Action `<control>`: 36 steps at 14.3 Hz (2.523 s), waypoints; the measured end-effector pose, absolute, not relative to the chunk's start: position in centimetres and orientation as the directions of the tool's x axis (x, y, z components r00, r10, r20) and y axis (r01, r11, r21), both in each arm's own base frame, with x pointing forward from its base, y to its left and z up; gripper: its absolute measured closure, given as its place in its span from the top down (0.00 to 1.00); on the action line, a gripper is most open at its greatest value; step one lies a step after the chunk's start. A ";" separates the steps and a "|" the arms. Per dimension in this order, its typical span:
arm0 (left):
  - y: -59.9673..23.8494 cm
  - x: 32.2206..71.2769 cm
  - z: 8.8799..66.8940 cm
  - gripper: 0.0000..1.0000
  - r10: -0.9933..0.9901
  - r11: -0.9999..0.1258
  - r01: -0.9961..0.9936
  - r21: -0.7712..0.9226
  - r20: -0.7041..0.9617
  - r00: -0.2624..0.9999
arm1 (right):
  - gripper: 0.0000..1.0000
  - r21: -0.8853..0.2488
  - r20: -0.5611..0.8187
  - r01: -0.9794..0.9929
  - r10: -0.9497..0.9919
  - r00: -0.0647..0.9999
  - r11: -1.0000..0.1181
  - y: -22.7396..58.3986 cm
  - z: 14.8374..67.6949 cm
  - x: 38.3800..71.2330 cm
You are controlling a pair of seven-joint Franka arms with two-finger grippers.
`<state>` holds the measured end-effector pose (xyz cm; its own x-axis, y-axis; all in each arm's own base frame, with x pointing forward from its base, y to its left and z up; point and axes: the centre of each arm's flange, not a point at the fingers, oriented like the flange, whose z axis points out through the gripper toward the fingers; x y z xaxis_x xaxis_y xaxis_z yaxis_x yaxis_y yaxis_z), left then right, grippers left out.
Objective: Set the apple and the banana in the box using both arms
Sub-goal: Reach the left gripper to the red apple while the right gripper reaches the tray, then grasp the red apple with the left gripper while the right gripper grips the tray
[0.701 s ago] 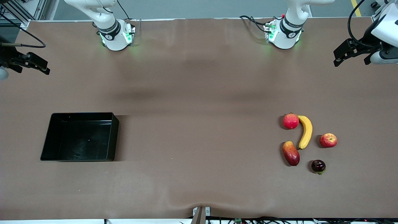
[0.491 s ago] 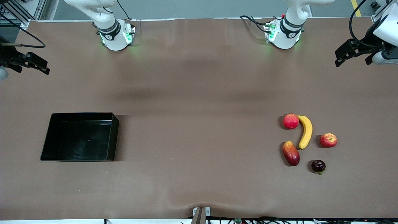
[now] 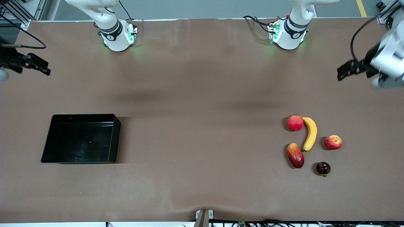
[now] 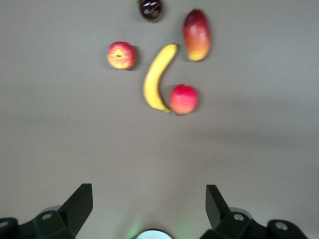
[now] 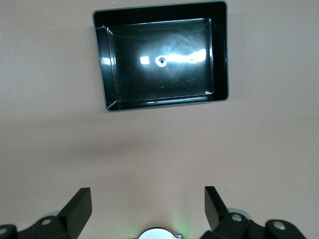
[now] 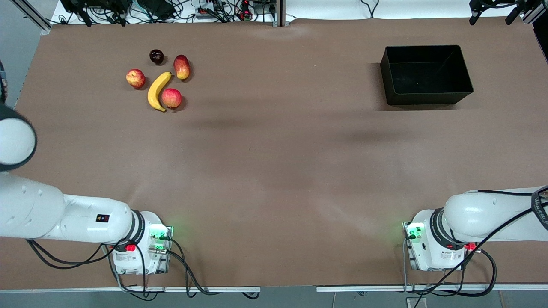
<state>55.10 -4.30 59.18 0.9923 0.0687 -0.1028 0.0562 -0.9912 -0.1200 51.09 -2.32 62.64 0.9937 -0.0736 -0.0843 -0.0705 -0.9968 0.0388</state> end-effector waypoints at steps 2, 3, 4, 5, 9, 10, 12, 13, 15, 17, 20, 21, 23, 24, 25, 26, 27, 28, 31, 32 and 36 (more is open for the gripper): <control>-4.2 57.7 54.8 1.00 0.057 -0.986 0.041 -0.159 -0.098 0.994 | 1.00 0.039 -0.091 -0.071 -0.074 0.993 -0.997 -2.3 62.4 51.2; -4.0 58.8 52.4 1.00 0.052 -0.986 0.039 -0.161 -0.077 0.996 | 1.00 0.039 -0.093 -0.071 -0.074 0.993 -0.997 -2.3 62.3 51.2; -3.3 59.6 50.0 1.00 0.054 -0.986 0.045 -0.160 -0.055 0.997 | 1.00 0.039 -0.096 -0.071 -0.074 0.993 -0.997 -2.4 62.3 51.2; -2.0 60.2 47.6 1.00 0.063 -0.986 0.056 -0.155 -0.040 0.997 | 1.00 0.039 -0.099 -0.073 -0.077 0.992 -0.997 -2.5 62.3 51.1; 3.6 62.2 39.4 1.00 0.117 -0.984 0.114 -0.140 -0.013 0.993 | 1.00 0.036 -0.105 -0.093 -0.096 0.990 -0.995 -4.8 62.0 51.1; 5.0 62.7 37.3 1.00 0.127 -0.983 0.124 -0.137 -0.012 0.992 | 1.00 0.034 -0.112 -0.094 -0.098 0.989 -0.995 -5.6 61.7 51.2; 6.7 63.4 33.4 1.00 0.129 -0.983 0.126 -0.130 -0.015 0.992 | 1.00 0.031 -0.126 -0.101 -0.104 0.987 -0.994 -7.1 60.7 51.5; 7.0 63.7 31.7 1.00 0.129 -0.984 0.126 -0.127 -0.016 0.991 | 1.00 0.030 -0.134 -0.106 -0.109 0.985 -0.994 -7.5 60.1 51.8; 7.8 64.2 28.9 1.00 0.136 -0.984 0.134 -0.120 -0.004 0.991 | 1.00 0.030 -0.140 -0.113 -0.116 0.983 -0.993 -8.0 59.1 52.3; 8.9 64.4 26.6 1.00 0.146 -0.983 0.146 -0.113 0.011 0.989 | 1.00 0.030 -0.129 -0.111 -0.114 0.985 -0.993 -8.1 58.2 53.2; 9.8 64.6 24.1 1.00 0.154 -0.982 0.155 -0.107 0.018 0.988 | 1.00 0.026 -0.167 -0.106 -0.109 0.980 -0.994 -8.2 55.2 54.7; 9.9 64.8 23.6 1.00 0.154 -0.982 0.156 -0.106 0.022 0.988 | 1.00 0.025 -0.184 -0.105 -0.108 0.977 -0.994 -8.2 53.8 55.3; 9.9 65.0 22.5 1.00 0.152 -0.983 0.154 -0.102 0.033 0.988 | 1.00 0.023 -0.202 -0.104 -0.106 0.974 -0.994 -8.4 51.1 56.7; 9.9 65.0 22.0 1.00 0.151 -0.983 0.154 -0.100 0.035 0.988 | 1.00 0.021 -0.206 -0.100 -0.102 0.973 -0.995 -8.6 49.8 57.3; 9.8 65.1 21.6 1.00 0.151 -0.983 0.154 -0.098 0.038 0.988 | 1.00 0.018 -0.206 -0.089 -0.091 0.974 -0.996 -8.7 48.8 57.8; 9.8 65.1 21.1 1.00 0.152 -0.983 0.155 -0.096 0.036 0.988 | 1.00 0.016 -0.205 -0.079 -0.081 0.975 -0.997 -8.9 47.9 58.3; 9.8 65.2 20.8 1.00 0.153 -0.983 0.155 -0.095 0.034 0.988 | 1.00 0.013 -0.207 -0.071 -0.072 0.976 -0.997 -9.0 46.9 58.8; 9.8 65.2 20.4 1.00 0.153 -0.983 0.155 -0.095 0.031 0.988 | 1.00 0.012 -0.208 -0.066 -0.068 0.976 -0.998 -9.0 45.7 59.3; 9.7 65.5 20.4 0.75 0.150 -0.984 0.153 -0.093 0.035 0.988 | 1.00 0.006 -0.188 -0.039 -0.040 0.981 -0.999 -9.5 41.8 61.1; 9.6 65.7 20.5 0.75 0.149 -0.984 0.152 -0.092 0.039 0.988 | 1.00 0.004 -0.169 -0.026 -0.027 0.985 -1.000 -9.9 40.6 61.8; 8.6 66.6 21.8 0.75 0.117 -0.989 0.122 -0.084 0.065 0.991 | 1.00 0.006 -0.099 -0.027 -0.027 0.995 -1.000 -14.8 35.0 63.4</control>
